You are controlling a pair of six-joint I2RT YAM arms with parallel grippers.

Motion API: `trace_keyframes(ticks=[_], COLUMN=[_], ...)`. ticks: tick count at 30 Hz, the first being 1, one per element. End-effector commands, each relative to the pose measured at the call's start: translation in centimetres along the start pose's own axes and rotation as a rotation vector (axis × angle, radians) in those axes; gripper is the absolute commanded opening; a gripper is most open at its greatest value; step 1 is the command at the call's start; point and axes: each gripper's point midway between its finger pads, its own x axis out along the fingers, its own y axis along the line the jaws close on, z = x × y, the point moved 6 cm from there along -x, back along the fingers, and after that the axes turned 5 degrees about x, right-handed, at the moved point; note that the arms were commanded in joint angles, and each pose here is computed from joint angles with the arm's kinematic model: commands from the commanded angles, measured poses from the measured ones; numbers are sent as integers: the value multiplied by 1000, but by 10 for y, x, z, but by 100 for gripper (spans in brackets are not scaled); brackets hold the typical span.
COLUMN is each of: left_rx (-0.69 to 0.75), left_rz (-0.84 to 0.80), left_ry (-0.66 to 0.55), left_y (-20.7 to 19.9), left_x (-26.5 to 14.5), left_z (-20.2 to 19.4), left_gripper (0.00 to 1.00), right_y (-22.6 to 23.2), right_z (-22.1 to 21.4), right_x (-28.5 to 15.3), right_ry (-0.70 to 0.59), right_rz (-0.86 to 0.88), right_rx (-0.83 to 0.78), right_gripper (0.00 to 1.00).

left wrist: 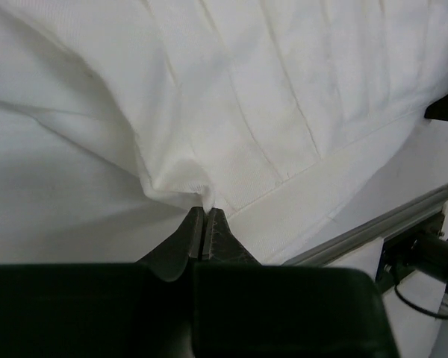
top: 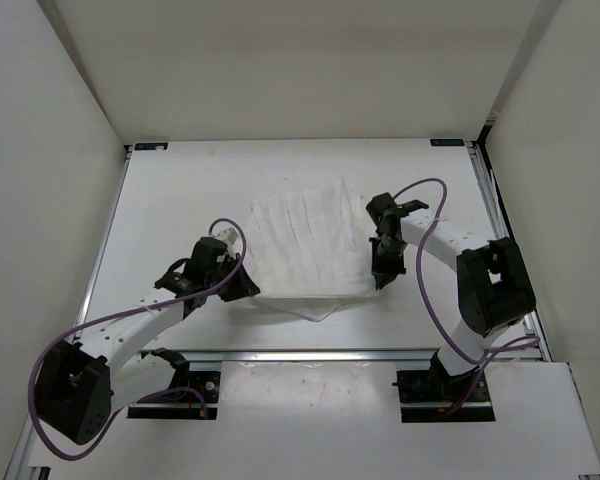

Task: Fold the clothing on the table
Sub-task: Flatten the skirt out

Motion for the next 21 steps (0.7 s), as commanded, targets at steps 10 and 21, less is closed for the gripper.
trace_keyframes(ticks=[10, 21], left_rx=[-46, 3], left_rz=[58, 81], left_ry=[174, 196], left_y=[36, 34], left_x=[9, 10], left_z=[-70, -73], left_gripper=[0, 0], right_y=[-50, -28], right_z=[-46, -61], right_x=[-2, 21], right_ry=[106, 132], right_rz=[-169, 204], right_rx=[-41, 125], right_gripper=[23, 32])
